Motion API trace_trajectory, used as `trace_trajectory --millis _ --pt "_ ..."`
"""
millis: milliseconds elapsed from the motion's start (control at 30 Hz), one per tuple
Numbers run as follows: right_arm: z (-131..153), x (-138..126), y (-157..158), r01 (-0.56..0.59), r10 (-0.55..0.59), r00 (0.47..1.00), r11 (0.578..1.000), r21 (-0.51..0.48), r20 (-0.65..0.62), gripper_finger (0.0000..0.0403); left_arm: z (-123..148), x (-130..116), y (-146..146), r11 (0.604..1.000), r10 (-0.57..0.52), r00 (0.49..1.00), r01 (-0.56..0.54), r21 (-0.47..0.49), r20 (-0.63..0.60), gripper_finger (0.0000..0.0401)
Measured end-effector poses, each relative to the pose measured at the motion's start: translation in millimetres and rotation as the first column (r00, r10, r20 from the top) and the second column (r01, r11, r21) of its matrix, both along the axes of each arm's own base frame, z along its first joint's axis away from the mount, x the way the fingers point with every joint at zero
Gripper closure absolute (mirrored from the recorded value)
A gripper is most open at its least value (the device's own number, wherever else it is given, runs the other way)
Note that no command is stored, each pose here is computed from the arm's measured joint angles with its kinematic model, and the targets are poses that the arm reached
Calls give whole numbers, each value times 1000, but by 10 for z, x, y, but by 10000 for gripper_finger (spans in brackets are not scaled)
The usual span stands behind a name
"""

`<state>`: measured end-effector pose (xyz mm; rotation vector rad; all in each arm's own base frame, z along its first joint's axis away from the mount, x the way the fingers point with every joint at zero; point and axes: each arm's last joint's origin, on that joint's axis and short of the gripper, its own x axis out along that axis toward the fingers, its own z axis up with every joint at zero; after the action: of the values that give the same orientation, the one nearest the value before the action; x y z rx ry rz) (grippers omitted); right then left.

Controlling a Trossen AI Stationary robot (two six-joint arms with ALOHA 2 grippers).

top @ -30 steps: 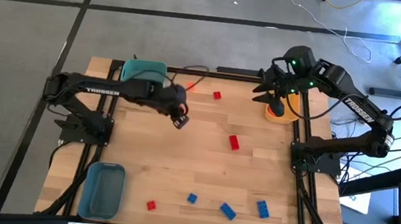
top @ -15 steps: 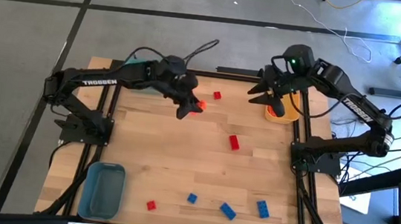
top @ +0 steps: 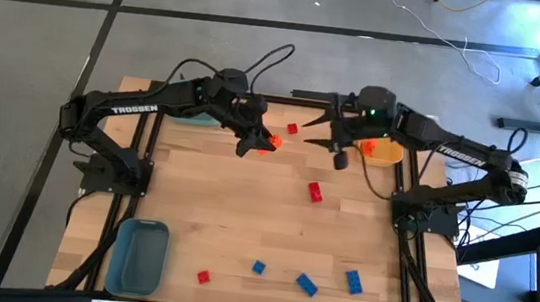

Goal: Sort & place blocks by color
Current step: Put the orange game piece into the yellow bin

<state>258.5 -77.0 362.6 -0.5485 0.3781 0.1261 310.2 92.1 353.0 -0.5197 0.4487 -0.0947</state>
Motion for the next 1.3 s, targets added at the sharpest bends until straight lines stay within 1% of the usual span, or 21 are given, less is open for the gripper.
trace_trajectory --millis 133,300,400,467,633,867,1000,1100,1300 --pt "-72 125 79 -35 35 999 999 -7 19 230 3 17 11 1000 28 1000 -28 -9 6 270" --pt "-120 291 158 -77 78 995 997 -21 61 230 -66 130 30 999 2 1000 -1 -43 23 270" --pt "-171 366 169 -85 87 995 996 -22 59 230 -160 193 33 998 -3 1000 2 -55 -10 270" --pt "-220 390 165 -86 87 996 996 -16 35 230 -214 231 25 998 -9 1000 7 -63 -28 270" --pt "-239 394 169 -90 90 996 996 -11 20 230 -245 265 -3 998 -21 999 19 -66 -35 270" --pt "-267 372 173 -95 95 995 995 -9 -15 230 -235 244 0 998 -14 999 11 -63 -42 270" --pt "-312 354 195 -125 121 990 991 -52 -66 230 -227 237 19 998 -13 999 11 -64 -35 270" --pt "-307 358 210 -145 140 988 986 -84 -61 230 -225 236 13 997 -34 999 32 -75 -30 270" --pt "-295 369 207 -143 140 989 986 -90 -45 230 -220 249 -33 996 -51 998 49 -75 -26 270"
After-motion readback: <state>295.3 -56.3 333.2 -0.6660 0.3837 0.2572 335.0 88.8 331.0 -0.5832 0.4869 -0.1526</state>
